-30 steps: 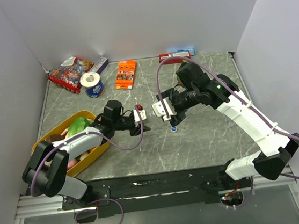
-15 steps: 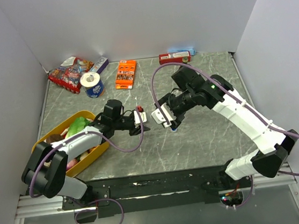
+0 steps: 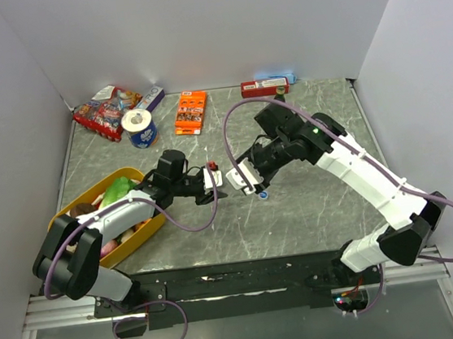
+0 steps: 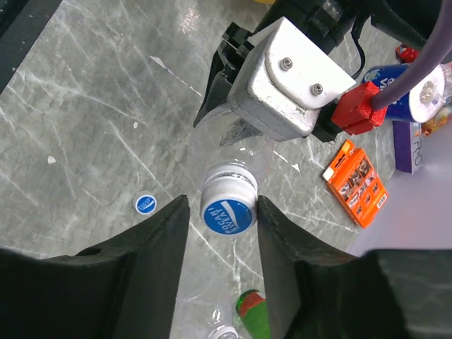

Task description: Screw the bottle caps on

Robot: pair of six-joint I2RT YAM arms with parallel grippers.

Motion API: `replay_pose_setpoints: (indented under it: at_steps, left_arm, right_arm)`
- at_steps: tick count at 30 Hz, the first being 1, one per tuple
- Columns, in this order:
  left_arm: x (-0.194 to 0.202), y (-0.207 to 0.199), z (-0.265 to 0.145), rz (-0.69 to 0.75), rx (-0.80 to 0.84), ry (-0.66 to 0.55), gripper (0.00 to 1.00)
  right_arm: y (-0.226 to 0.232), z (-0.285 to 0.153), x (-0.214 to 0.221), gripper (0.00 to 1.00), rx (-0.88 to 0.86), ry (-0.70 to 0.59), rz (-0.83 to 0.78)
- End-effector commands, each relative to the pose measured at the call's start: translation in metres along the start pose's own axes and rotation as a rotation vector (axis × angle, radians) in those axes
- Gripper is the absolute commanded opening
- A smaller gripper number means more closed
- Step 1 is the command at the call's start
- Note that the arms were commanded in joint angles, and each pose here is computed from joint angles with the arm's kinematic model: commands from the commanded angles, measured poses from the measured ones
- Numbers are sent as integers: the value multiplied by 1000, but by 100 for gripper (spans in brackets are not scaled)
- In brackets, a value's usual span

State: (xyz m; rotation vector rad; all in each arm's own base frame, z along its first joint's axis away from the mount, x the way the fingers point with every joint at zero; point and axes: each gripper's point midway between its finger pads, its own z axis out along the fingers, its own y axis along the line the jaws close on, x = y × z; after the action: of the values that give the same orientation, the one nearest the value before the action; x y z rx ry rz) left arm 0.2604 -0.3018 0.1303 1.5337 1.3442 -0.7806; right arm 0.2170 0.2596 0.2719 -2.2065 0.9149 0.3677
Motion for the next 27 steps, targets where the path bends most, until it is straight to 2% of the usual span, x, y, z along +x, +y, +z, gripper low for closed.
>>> replay_pose_setpoints:
  at_steps: [1, 6, 10, 12, 13, 15, 16, 18, 19, 21, 25, 27]
  left_arm:
    - [-31, 8, -2, 91, 5, -74, 1]
    - [-31, 13, 0, 81, -29, -65, 1]
    - [-31, 30, 0, 79, -127, -38, 1]
    - [-40, 40, -3, 81, -203, -71, 1]
    - [-39, 50, -6, 75, -277, -56, 1]
    - [-50, 59, -8, 43, -363, -90, 1]
    - [-53, 62, -10, 26, -389, -102, 1]
    - [-65, 70, -18, -25, -464, -161, 1]
    - [-69, 72, -21, -36, -486, -181, 1]
    - [-75, 76, -25, -65, -547, -212, 1]
    - [-68, 82, -15, -39, -622, -137, 1]
    - [-53, 89, -12, -64, -676, -76, 1]
  right_arm:
    - [-5, 2, -1, 46, -3, 1, -27]
    - [-5, 4, 1, 34, -30, 24, 11]
    - [-4, 13, 9, 23, -104, 93, 161]
    - [-14, 15, 9, 20, -86, 117, 227]
    - [-11, 24, 14, 18, -104, 138, 335]
    - [-18, 25, 19, 17, -92, 187, 404]
    - [-12, 35, 25, 16, -123, 220, 509]
    - [-19, 36, 27, 14, -108, 236, 598]
    - [-15, 44, 29, 14, -125, 248, 711]
    - [-18, 48, 23, 13, -133, 215, 823]
    - [-17, 62, 39, 12, -191, 229, 1142]
    - [-23, 63, 41, 11, -184, 219, 1228]
